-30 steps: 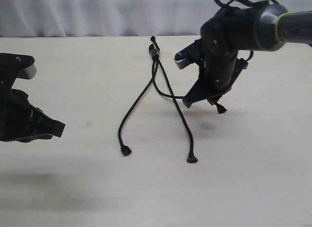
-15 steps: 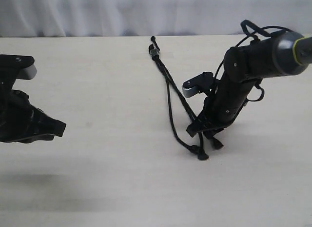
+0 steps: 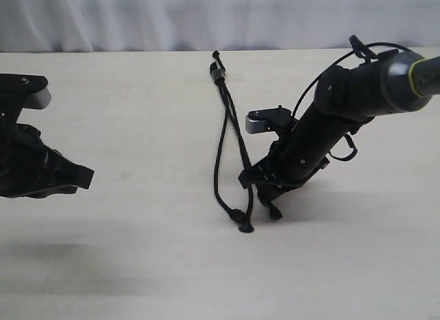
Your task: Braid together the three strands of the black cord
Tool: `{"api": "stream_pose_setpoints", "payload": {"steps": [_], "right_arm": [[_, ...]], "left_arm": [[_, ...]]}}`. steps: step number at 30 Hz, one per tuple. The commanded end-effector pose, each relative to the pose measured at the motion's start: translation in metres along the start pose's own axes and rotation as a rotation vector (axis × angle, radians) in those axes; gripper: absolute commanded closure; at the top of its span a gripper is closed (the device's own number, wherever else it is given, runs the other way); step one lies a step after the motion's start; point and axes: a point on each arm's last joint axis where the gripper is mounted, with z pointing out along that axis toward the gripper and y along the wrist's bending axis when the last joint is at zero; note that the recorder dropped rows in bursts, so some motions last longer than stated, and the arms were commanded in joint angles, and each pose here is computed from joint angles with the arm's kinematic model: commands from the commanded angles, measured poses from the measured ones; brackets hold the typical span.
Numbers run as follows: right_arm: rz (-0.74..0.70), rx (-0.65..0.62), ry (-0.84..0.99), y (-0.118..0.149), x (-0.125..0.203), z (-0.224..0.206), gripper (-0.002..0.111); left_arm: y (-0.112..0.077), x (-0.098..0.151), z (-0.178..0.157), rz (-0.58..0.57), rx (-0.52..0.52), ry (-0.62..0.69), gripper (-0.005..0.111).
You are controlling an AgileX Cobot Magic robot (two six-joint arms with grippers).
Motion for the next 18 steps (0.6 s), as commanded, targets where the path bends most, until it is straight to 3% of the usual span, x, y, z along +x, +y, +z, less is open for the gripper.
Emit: {"api": "stream_pose_setpoints", "payload": {"steps": [1,5,8,12,18], "right_arm": [[0.015,-0.004,-0.004,-0.001,0.002,-0.009,0.092],[0.060,0.000,-0.046,-0.009,0.000,-0.030,0.070],[0.094,-0.007,-0.060,-0.022,0.001,-0.052,0.059],[0.213,-0.009,-0.103,-0.045,0.009,-0.084,0.057],[0.382,0.004,-0.169,-0.080,0.024,-0.115,0.057]], "left_arm": [[-0.005,-0.005,-0.005,0.005,0.020,0.009,0.107],[-0.009,-0.017,-0.020,0.016,0.009,0.042,0.107],[-0.016,-0.031,-0.032,0.036,-0.017,0.007,0.107],[-0.041,-0.038,-0.032,0.091,-0.029,-0.008,0.107],[-0.092,-0.050,0.002,0.213,-0.115,0.034,0.107]]}}
